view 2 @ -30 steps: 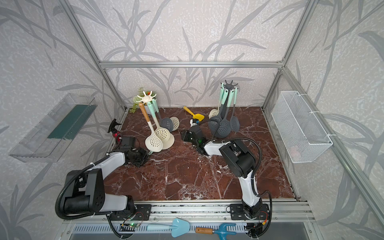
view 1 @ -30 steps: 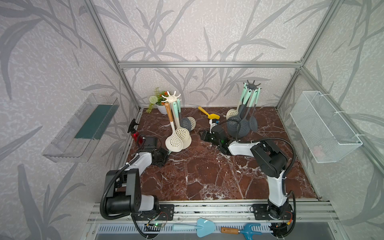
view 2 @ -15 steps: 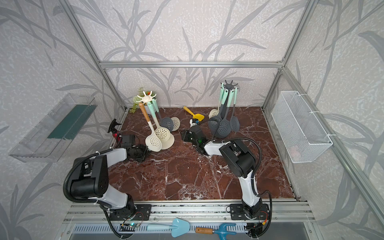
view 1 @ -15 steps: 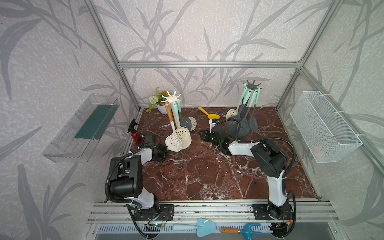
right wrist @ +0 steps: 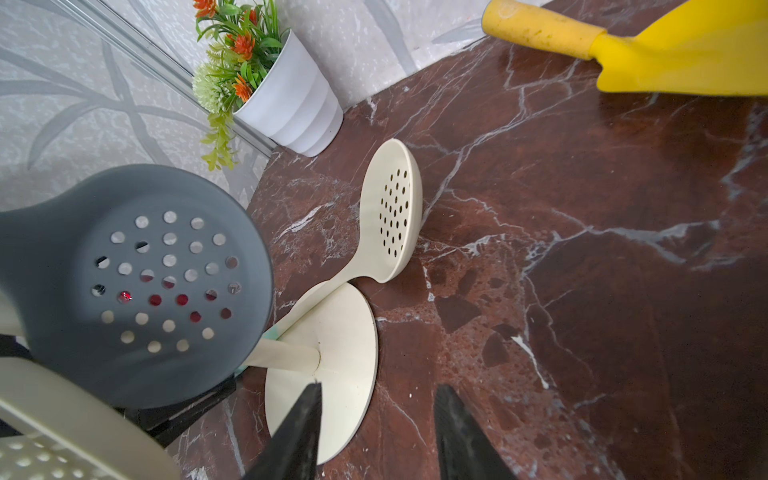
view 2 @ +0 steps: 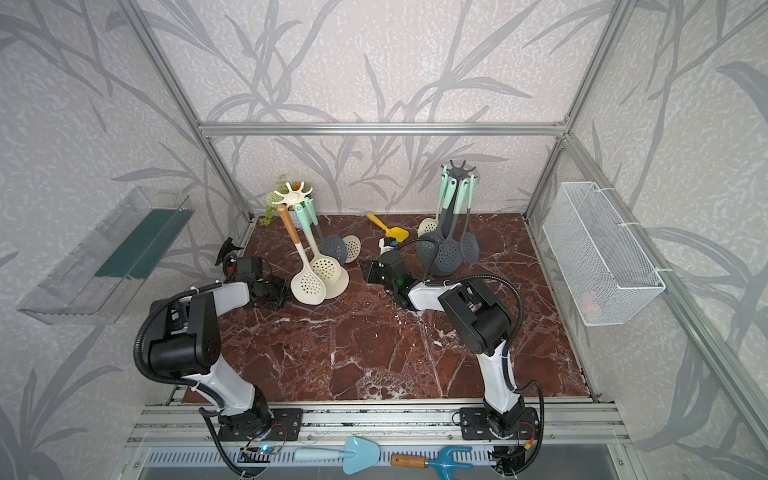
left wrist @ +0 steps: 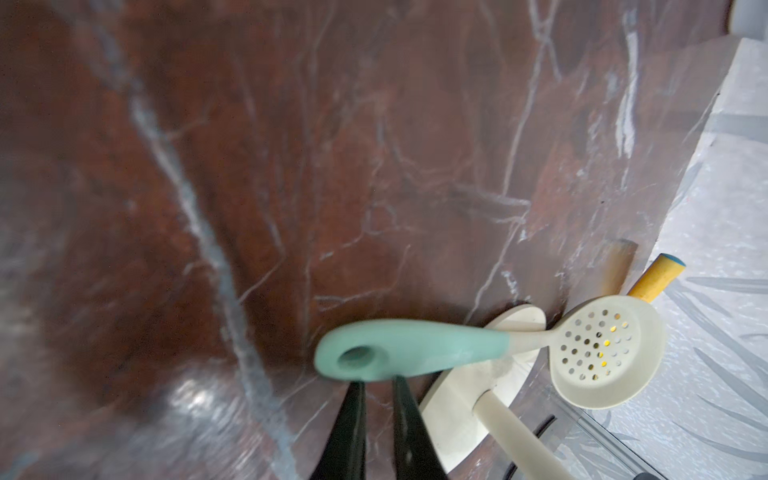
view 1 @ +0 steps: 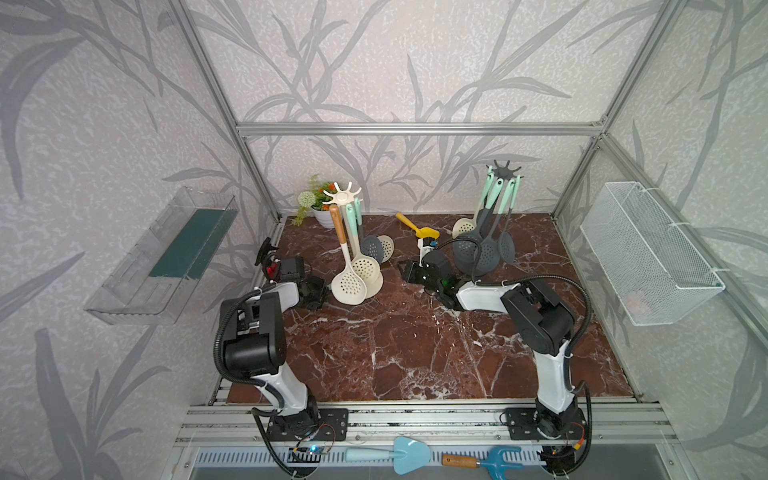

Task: Hang the skimmer on the kitchen utensil rack
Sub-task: Adjust the skimmer at the center of the board.

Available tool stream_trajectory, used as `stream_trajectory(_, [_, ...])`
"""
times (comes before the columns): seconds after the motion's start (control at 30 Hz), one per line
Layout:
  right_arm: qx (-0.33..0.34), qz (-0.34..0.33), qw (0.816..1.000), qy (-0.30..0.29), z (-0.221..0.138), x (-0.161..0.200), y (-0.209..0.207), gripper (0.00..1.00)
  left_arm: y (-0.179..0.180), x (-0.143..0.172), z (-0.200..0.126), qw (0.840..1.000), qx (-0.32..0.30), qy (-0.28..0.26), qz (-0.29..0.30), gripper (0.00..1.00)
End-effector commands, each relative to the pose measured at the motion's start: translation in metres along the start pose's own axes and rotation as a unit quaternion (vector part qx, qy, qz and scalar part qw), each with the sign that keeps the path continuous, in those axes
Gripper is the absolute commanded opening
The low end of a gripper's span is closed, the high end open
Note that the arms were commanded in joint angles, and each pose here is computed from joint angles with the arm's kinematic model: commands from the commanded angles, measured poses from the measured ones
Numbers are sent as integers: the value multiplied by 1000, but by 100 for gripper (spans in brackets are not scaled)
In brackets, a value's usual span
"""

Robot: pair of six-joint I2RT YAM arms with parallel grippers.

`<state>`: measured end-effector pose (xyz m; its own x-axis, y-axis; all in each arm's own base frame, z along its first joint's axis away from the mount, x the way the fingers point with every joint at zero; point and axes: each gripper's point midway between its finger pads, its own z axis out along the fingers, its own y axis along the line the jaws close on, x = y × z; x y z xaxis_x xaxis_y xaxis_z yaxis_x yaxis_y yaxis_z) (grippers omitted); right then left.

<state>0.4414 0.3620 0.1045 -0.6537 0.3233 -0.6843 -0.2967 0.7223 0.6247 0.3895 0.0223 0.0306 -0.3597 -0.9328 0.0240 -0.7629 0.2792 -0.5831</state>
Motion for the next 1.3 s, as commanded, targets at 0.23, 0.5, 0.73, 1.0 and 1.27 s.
stream_trajectory(0.23, [-12,-20,1000,-14,-6,-15,11,45,-27,-22,7,1000,10,-11,11,16])
stream_trajectory(0.5, [-16,-22,1000,-11,-4,-15,12,45,-29,-19,2,1000,5,-8,15,32])
stream_trajectory(0.73, [-17,-22,1000,-12,-3,-15,13,45,-27,-6,1,1000,8,-7,-13,60])
stream_trajectory(1.0, [-11,-32,999,-18,-4,-18,11,45,-12,-8,2,995,-76,-42,-55,59])
stream_trajectory(1.27, [-5,-37,999,-26,-4,-24,9,45,-5,-11,0,980,-176,-60,-72,58])
